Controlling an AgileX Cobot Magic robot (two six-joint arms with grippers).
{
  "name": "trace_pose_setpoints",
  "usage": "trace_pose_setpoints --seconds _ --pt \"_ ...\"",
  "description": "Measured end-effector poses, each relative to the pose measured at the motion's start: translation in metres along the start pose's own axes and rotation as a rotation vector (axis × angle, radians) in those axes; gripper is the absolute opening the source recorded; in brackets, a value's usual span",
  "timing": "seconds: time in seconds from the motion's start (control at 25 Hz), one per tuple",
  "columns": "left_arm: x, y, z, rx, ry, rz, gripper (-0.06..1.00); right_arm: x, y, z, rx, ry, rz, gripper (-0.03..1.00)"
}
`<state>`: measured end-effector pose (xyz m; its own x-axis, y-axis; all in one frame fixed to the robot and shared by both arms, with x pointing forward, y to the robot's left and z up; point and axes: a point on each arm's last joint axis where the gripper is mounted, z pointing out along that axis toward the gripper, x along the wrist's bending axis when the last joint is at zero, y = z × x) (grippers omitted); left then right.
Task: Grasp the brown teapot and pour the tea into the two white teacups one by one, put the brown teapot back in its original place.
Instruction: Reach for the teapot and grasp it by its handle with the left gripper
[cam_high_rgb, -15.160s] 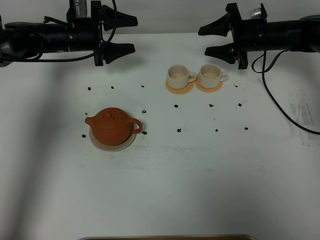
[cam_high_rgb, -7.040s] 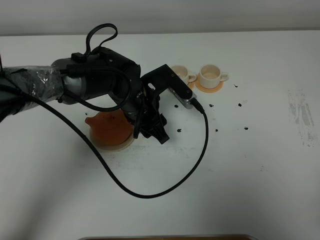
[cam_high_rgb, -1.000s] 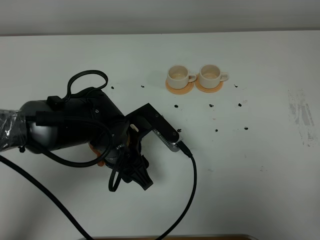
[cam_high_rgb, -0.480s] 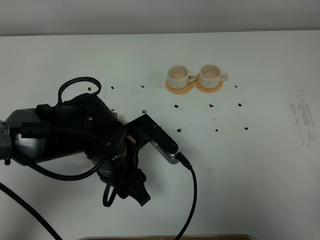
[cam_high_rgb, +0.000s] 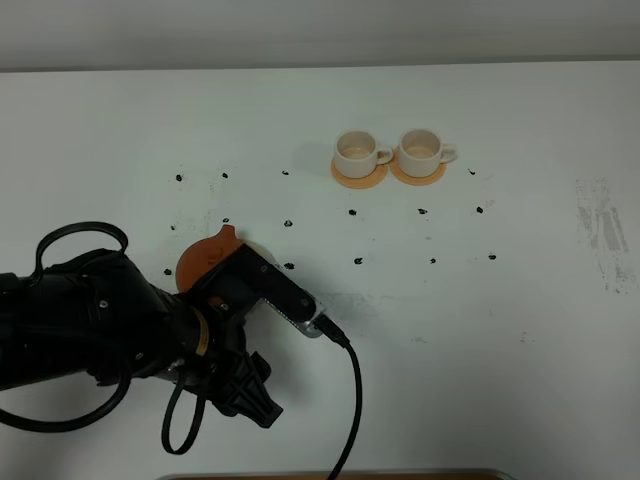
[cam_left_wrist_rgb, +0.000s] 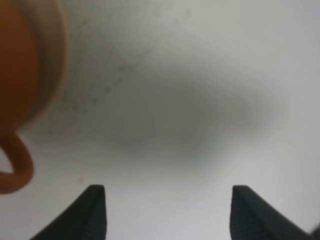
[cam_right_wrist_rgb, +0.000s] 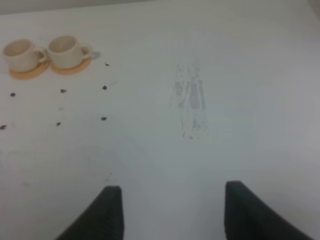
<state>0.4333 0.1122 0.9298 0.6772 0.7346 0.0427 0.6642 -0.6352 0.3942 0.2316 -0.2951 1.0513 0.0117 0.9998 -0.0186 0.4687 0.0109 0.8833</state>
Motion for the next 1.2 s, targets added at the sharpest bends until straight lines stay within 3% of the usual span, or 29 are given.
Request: trace_pose_setpoints --seconds 0.36,1.2 --pt "0.016 0.000 0.005 -0.083 0.009 -0.085 0.56 0.000 0.000 0.000 0.000 0.000 0.000 0.47" --pt "0.031 -0.006 0.009 -0.021 0.048 -0.090 0.56 0.000 0.000 0.000 0.000 0.000 0.000 0.47"
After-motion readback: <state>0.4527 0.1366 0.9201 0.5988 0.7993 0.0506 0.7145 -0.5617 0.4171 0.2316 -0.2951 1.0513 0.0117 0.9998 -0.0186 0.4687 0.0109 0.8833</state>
